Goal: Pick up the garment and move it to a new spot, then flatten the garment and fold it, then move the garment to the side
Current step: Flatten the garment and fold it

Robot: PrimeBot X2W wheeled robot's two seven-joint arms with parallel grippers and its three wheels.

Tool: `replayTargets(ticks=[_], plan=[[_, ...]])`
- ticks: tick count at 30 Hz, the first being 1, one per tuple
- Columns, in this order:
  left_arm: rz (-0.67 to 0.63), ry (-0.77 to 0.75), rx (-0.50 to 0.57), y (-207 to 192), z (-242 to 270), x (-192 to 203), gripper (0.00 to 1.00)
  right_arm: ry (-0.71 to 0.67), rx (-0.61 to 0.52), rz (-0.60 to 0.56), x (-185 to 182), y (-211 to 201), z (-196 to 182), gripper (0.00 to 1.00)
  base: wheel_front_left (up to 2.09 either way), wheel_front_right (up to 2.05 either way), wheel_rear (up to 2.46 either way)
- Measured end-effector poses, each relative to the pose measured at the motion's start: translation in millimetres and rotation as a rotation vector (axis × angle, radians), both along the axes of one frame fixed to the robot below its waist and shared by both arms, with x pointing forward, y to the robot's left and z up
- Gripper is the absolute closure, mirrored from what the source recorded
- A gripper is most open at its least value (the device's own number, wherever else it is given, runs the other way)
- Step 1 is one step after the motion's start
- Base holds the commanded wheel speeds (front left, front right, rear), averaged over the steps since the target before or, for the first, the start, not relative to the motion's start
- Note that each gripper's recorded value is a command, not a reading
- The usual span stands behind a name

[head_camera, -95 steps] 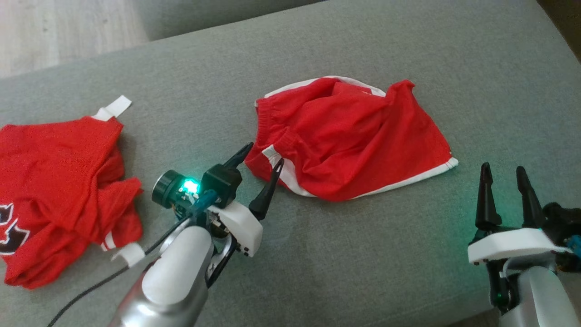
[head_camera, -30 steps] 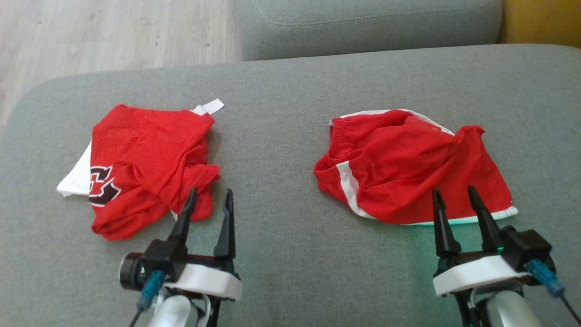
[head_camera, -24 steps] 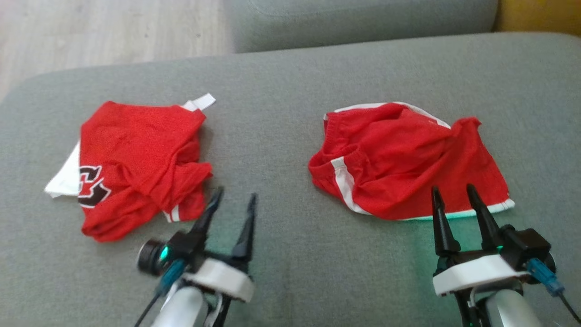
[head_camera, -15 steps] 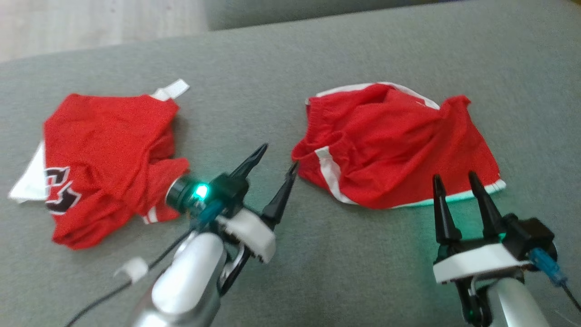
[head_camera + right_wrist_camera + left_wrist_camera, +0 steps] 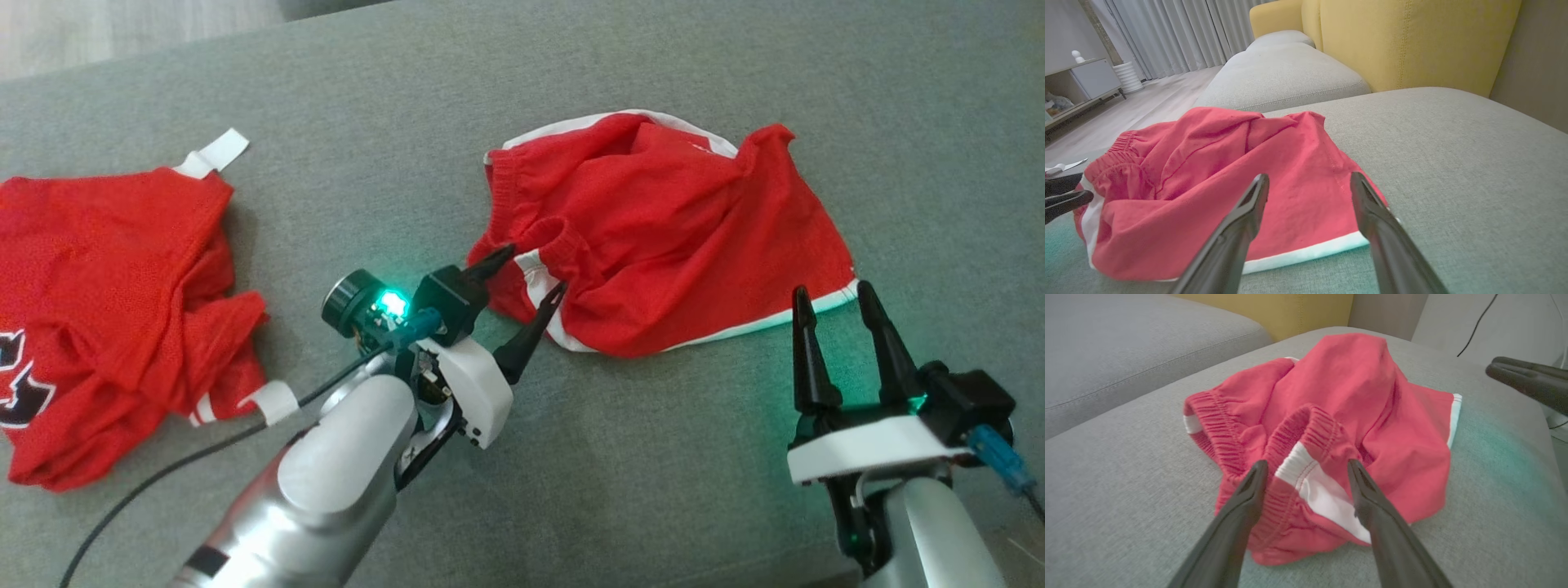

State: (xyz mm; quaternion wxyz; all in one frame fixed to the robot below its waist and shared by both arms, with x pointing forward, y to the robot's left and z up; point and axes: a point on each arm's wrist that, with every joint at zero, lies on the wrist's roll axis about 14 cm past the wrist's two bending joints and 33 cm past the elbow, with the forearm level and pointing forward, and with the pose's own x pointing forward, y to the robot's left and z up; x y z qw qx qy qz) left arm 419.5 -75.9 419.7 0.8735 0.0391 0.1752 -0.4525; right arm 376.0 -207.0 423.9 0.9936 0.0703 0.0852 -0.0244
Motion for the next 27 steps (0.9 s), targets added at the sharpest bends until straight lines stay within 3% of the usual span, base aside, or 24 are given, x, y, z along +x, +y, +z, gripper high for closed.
replayTargets(ticks=[13,14,18,27], plan=[[-0.059,0.016,0.067,-5,-10,1,0.00,-0.005,0.000,-0.025,0,-8,2,0.00,0.00,0.00,0.00],[-0.064,0.020,0.072,-5,-10,1,0.14,-0.005,-0.001,-0.026,0,-8,2,0.00,0.00,0.00,0.00],[-0.081,0.031,0.092,-4,-13,-3,0.99,-0.004,-0.001,-0.030,-1,-10,2,0.00,0.00,0.00,0.00],[-0.070,-0.008,0.067,2,0,-4,1.00,-0.016,0.000,-0.041,-1,-13,6,0.00,0.00,0.00,0.00]])
